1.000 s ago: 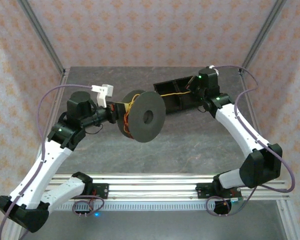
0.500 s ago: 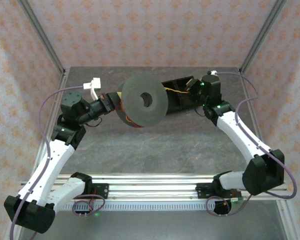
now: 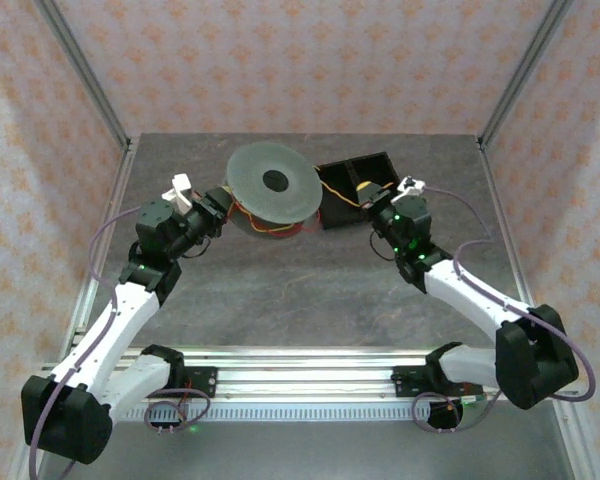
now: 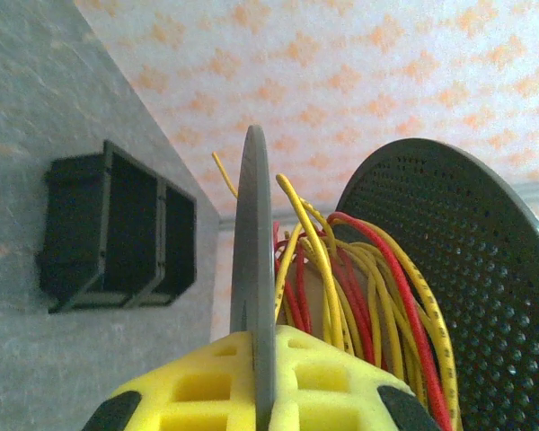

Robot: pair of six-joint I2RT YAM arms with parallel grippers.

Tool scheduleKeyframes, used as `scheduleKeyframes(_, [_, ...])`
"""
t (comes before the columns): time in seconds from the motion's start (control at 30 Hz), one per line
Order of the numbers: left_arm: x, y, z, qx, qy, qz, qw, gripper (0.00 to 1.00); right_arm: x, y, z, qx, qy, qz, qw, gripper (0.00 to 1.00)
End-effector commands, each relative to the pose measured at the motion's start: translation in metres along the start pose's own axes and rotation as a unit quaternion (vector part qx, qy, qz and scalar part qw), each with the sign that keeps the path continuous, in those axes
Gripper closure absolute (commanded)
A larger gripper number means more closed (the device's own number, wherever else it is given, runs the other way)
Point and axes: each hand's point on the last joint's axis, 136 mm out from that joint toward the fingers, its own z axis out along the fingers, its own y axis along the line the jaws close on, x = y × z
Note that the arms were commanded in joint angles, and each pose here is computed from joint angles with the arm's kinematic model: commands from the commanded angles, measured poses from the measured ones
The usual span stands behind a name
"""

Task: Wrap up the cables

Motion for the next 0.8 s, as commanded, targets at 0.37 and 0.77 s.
scheduleKeyframes(0.37, [-0.083,-0.040,-0.035,0.014,-0.225,0.006,0.974,1.00,0.111,0.075,-0.023,-0.089,0.000,-0.230,0.969,1.00])
scheduleKeyframes(0.77, [-0.062,-0.023,-0.020,-0.165,-0.175,0.169,0.956,1.00,0.192,0.123,-0.032,-0.170,0.103,-0.418,0.887,1.00])
